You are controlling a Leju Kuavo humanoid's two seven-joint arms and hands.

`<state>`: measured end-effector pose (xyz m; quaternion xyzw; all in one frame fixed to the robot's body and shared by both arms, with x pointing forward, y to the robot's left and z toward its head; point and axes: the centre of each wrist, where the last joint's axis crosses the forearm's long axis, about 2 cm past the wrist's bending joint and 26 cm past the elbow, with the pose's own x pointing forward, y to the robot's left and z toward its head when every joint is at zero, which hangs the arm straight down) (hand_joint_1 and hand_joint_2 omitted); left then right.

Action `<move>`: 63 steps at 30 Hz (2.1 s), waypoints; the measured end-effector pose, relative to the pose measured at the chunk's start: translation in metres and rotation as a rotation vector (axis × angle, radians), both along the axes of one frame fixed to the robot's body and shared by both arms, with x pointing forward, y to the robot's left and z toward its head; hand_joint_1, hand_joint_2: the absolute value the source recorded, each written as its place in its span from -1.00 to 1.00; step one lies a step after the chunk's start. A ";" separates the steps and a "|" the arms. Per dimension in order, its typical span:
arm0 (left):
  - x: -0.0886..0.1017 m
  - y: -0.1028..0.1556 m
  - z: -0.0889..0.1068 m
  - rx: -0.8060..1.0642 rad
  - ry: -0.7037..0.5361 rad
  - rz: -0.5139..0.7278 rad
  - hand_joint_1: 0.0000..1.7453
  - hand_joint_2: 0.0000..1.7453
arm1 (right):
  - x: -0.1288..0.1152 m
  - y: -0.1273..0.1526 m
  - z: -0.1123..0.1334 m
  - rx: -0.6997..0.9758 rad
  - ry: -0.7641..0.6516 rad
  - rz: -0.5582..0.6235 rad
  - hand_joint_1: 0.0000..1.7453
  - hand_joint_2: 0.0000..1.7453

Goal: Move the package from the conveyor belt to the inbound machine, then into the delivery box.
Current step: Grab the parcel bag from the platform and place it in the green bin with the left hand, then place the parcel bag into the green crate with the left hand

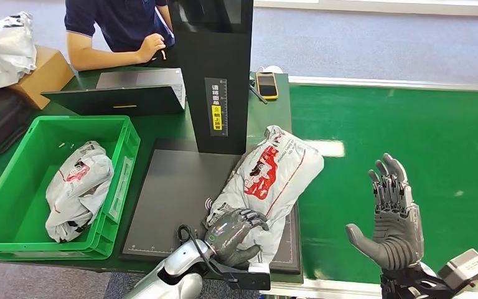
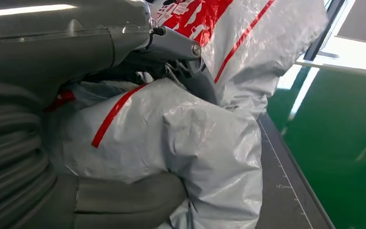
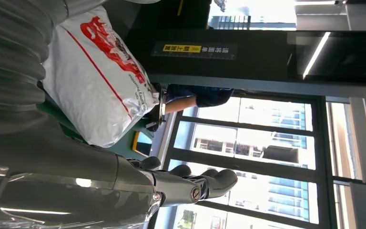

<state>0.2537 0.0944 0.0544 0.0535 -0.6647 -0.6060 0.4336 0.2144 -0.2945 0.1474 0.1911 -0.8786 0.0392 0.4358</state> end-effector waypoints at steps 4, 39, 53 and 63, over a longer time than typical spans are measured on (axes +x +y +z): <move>0.002 0.000 0.002 0.000 0.001 -0.003 1.00 1.00 | -0.003 0.000 0.001 0.004 -0.007 -0.002 -1.00 1.00; -0.039 0.038 0.087 -0.500 -0.728 0.352 1.00 1.00 | -0.028 -0.007 0.010 0.057 -0.015 -0.106 -1.00 1.00; -0.040 0.122 0.142 -0.640 -1.134 0.596 1.00 1.00 | -0.027 -0.004 0.007 0.073 -0.005 -0.139 -1.00 1.00; -0.045 0.172 0.154 -0.609 -1.160 0.853 1.00 1.00 | -0.046 -0.001 0.001 0.085 0.012 -0.111 -1.00 1.00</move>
